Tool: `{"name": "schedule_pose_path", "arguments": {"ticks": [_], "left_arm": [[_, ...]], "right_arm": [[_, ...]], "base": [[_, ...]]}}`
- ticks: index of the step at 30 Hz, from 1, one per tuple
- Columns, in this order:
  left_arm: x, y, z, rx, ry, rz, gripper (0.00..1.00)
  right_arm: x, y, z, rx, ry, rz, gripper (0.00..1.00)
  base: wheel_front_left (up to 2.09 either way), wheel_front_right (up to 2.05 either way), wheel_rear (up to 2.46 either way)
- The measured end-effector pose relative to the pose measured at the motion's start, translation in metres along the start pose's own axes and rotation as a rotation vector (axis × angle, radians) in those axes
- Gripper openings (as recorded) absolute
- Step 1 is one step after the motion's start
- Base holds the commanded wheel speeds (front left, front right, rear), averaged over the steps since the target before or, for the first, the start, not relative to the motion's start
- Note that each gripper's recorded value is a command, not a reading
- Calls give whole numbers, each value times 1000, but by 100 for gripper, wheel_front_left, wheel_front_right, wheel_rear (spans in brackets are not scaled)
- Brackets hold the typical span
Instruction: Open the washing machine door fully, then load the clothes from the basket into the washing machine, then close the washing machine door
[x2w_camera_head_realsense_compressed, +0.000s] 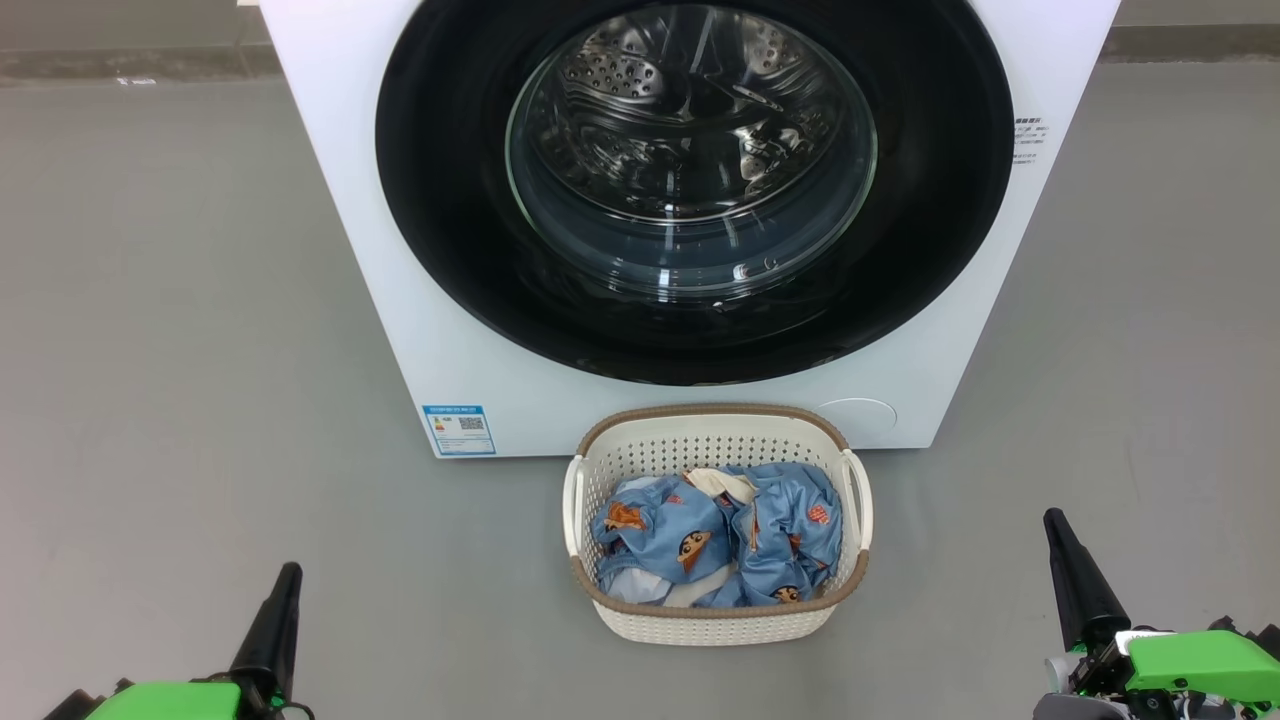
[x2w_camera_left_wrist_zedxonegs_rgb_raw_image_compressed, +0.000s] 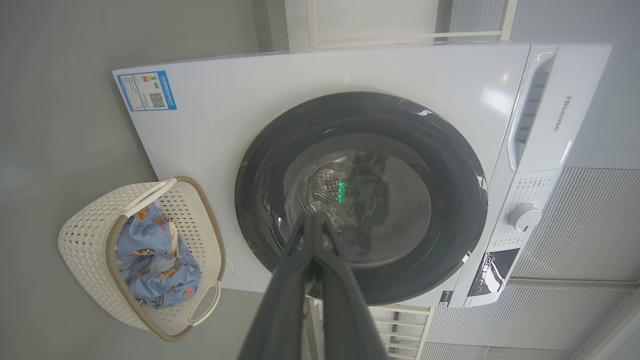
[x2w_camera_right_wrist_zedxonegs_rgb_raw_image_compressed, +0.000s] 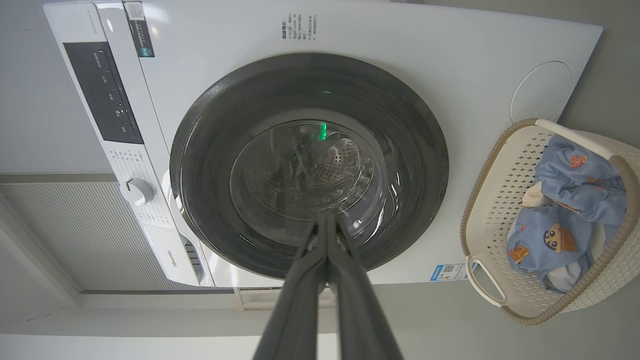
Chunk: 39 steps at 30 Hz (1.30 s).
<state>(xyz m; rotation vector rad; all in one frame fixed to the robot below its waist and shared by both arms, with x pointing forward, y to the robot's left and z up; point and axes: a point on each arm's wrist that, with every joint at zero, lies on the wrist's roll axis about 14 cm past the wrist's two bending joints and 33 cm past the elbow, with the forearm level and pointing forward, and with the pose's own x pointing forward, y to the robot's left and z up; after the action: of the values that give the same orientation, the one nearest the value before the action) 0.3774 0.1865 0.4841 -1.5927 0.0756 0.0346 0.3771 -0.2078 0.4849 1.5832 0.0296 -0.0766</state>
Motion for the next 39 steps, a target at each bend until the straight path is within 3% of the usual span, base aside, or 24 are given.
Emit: {"name": "schedule_pose_path", "arguments": {"ticks": [39], "left_arm": [[0, 0, 1, -1, -3, 0, 0]], "right_arm": [[0, 0, 0, 1, -1, 0, 0]], "base": [[0, 0, 0]]}}
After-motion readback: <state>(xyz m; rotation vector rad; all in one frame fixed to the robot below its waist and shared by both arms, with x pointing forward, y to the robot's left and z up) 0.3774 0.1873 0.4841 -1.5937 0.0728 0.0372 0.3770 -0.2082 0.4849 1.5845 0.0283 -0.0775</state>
